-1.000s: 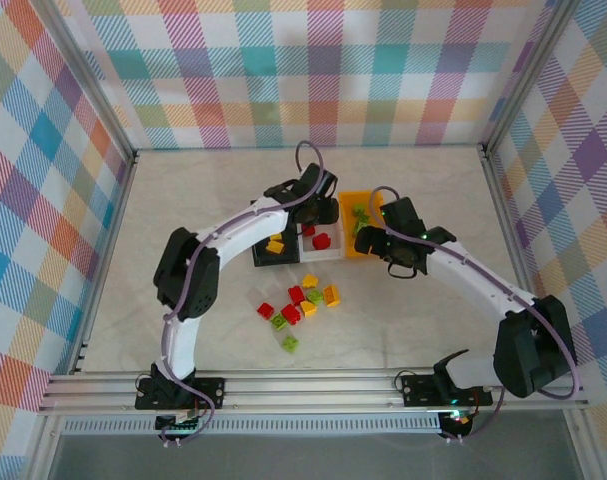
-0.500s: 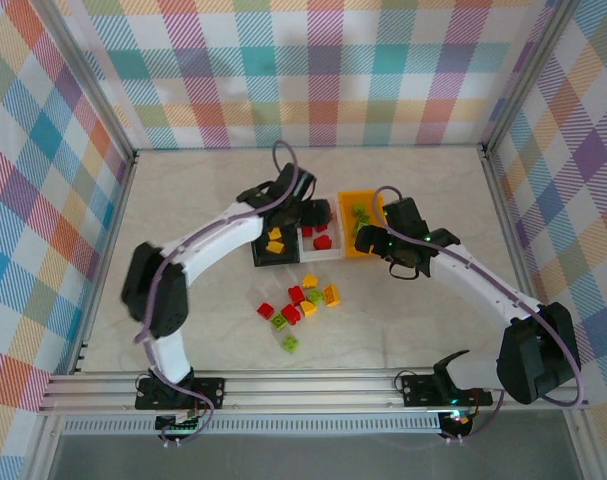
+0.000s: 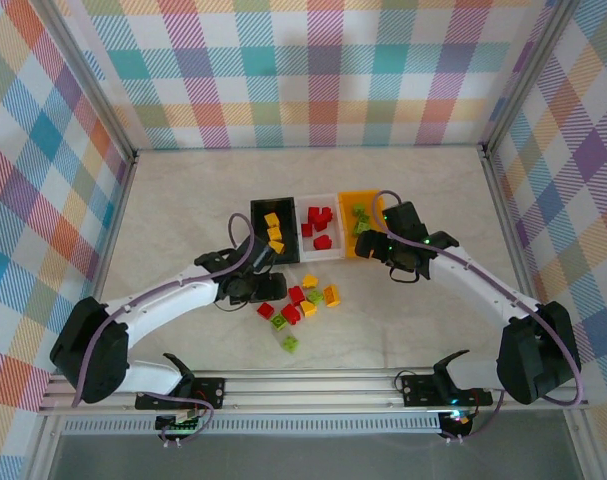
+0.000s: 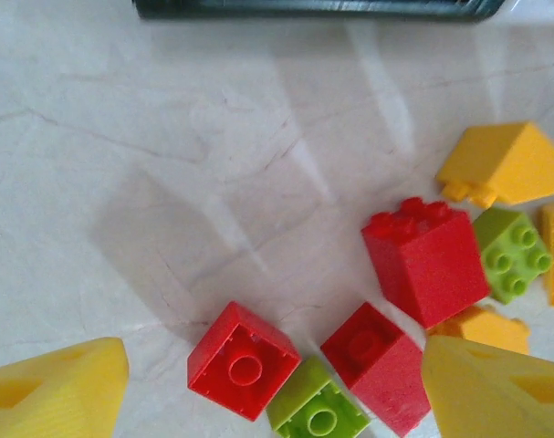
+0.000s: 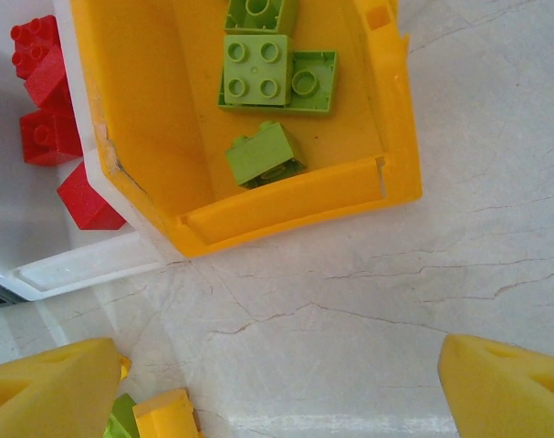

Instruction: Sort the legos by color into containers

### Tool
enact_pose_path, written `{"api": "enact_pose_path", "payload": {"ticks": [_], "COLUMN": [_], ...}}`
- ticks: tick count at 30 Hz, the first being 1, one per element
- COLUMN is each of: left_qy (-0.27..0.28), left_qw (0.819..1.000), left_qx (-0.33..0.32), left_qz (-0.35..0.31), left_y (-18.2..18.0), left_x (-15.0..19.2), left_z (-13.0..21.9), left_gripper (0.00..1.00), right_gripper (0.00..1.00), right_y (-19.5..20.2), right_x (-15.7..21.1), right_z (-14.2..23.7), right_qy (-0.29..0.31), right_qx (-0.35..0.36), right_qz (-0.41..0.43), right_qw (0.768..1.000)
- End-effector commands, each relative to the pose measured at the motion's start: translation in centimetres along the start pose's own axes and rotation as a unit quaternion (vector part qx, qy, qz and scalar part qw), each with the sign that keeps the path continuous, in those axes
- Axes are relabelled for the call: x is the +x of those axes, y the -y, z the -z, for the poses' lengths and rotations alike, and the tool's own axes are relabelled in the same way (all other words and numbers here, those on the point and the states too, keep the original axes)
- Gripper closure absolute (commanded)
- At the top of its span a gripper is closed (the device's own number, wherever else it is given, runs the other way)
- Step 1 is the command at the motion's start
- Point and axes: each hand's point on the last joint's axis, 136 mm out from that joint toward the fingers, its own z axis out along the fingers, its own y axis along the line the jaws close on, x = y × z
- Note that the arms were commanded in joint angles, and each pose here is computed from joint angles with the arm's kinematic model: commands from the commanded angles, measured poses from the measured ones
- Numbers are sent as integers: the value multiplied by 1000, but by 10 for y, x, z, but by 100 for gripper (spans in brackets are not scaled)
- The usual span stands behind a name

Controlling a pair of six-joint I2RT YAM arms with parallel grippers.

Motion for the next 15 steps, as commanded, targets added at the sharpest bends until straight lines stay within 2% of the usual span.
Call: {"api": "enact_pose_path", "payload": {"ticks": [1,8,15], "left_qy": [-27,-53,-84], "left_qw": [1000,998,992], "left_qx": [5,-19,-95], "left_qz": [-4,-16,-25], "left_y": [1,-5,-40], "left_x": [12,19,39], "left_z": [-10,-40,-47], "left_gripper": [18,27,40], "right_gripper": [10,9,9], "right_y": [-3,2,3], "right_x": [-3,-3,-7], "right_z": [8,15,21], "right_qy": [11,19,32], "right_qx": [-13,-3,-3], "right_qz": [-6,-1,-1], "right_qw": [1000,1000,999]}}
